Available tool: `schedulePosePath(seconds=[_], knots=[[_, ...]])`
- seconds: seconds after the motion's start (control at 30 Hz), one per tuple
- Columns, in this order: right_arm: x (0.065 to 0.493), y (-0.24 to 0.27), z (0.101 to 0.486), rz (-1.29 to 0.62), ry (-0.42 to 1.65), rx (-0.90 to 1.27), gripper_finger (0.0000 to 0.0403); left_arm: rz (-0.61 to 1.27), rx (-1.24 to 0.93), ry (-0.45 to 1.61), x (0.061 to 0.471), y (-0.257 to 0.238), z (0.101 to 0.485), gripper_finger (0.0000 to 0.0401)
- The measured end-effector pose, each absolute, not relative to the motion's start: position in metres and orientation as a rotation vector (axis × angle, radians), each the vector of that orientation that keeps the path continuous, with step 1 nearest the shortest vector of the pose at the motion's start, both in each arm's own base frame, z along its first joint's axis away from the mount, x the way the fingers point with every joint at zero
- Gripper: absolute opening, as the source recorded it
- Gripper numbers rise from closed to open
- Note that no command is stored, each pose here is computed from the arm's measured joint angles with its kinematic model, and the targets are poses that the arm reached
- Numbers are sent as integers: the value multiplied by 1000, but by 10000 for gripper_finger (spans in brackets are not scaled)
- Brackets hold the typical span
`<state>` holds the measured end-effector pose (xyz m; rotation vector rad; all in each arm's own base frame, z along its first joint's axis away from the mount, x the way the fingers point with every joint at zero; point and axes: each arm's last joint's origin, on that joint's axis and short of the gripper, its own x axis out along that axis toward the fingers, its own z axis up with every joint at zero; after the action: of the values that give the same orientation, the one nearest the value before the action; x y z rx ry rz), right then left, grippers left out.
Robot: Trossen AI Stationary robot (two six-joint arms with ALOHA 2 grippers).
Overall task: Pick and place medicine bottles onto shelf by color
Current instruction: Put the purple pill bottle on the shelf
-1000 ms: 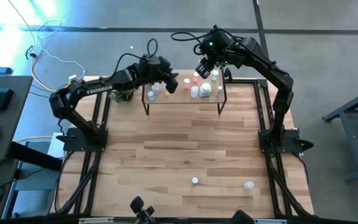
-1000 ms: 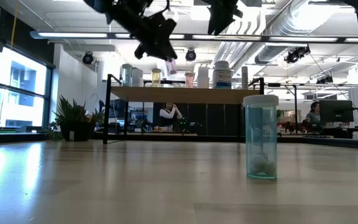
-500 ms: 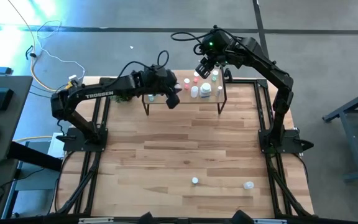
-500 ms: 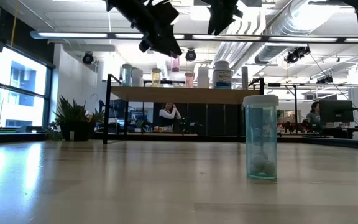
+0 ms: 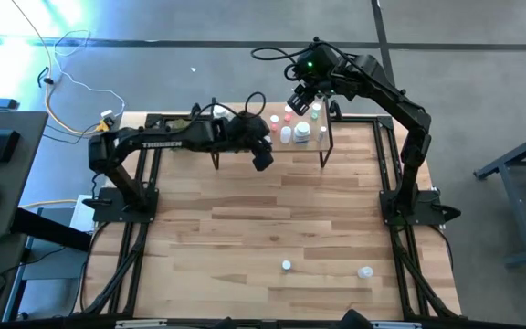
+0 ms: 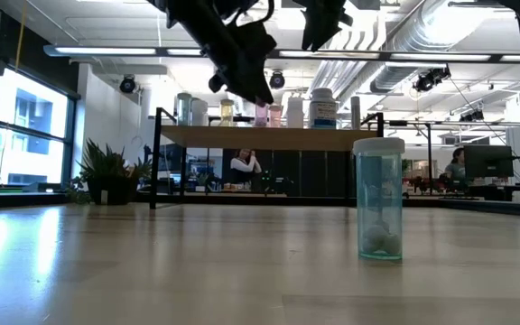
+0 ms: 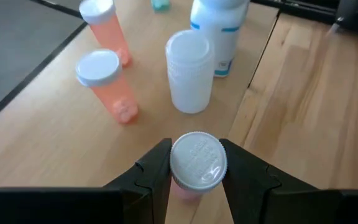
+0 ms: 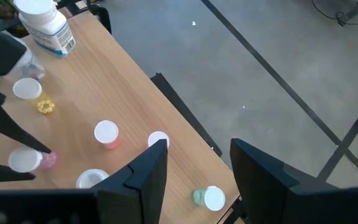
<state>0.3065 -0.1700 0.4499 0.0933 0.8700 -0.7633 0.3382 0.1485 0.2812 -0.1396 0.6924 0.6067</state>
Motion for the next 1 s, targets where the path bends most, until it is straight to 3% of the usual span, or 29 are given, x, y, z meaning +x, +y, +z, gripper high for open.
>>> schedulePosePath(seconds=[1.0], knots=[[306,-170,449,-760,880,88,167,643,-164,677,338,155,280,114]])
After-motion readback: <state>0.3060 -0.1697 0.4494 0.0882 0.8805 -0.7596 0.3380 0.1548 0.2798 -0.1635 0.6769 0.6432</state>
